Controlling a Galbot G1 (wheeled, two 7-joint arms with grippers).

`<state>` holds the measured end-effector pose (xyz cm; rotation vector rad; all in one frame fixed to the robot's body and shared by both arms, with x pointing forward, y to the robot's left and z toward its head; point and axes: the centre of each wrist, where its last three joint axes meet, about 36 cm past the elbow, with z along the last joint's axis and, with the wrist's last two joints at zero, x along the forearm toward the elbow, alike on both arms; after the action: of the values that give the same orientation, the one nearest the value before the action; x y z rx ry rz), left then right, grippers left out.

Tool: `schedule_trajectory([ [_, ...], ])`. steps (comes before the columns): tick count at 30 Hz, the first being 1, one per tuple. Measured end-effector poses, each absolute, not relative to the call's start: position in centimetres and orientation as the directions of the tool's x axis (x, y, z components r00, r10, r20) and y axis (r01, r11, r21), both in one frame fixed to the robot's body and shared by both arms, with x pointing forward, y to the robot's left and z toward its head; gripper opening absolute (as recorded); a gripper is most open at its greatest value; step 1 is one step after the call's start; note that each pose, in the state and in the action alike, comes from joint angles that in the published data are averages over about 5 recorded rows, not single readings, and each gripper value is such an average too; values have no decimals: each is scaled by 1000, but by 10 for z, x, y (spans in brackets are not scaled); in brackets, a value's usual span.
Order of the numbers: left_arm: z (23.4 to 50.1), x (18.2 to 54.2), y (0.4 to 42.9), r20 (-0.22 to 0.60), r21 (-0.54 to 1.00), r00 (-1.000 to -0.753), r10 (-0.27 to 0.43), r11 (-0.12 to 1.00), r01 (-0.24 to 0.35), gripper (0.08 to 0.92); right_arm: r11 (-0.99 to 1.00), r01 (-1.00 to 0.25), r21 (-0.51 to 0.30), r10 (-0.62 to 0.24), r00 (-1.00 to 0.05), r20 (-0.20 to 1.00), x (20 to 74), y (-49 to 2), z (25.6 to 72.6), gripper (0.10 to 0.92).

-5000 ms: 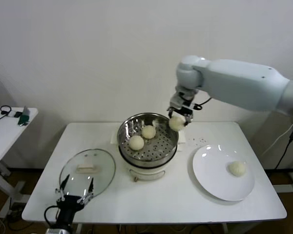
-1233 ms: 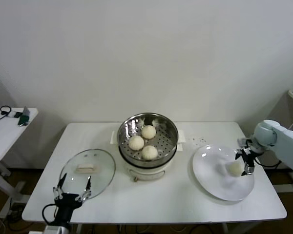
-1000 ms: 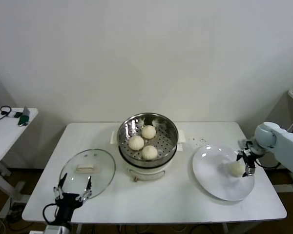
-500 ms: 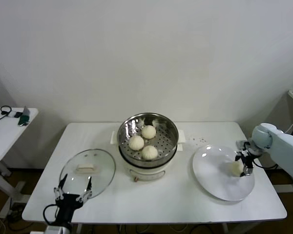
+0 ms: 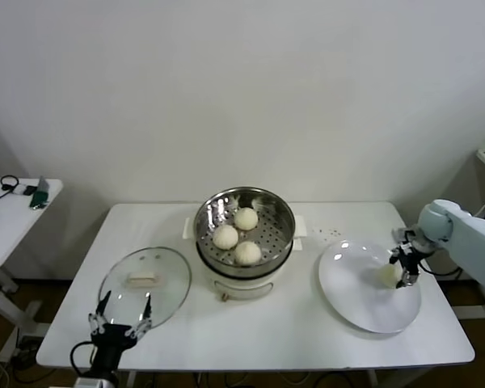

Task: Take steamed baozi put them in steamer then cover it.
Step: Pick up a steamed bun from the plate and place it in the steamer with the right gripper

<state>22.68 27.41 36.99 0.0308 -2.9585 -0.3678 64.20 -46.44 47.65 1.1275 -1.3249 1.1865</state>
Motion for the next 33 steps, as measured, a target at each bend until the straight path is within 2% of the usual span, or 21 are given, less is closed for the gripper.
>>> schedule_trajectory([
  [9,372,226,269,152,236,-988,-20,972,17,823,101,-986,-133,-106,-144,984,679,-422,548,696],
  [20,376,224,263,139,241,-990,23,969,57,823,64,-981,-185,-209,-195,958,724,-316,658,696],
  [27,380,223,261,130,234,-991,43,970,72,823,20,-985,-171,-251,-170,953,734,-234,685,696],
  [33,383,225,260,122,231,-991,54,970,81,823,-21,-989,-149,-245,-140,959,736,-178,685,696],
])
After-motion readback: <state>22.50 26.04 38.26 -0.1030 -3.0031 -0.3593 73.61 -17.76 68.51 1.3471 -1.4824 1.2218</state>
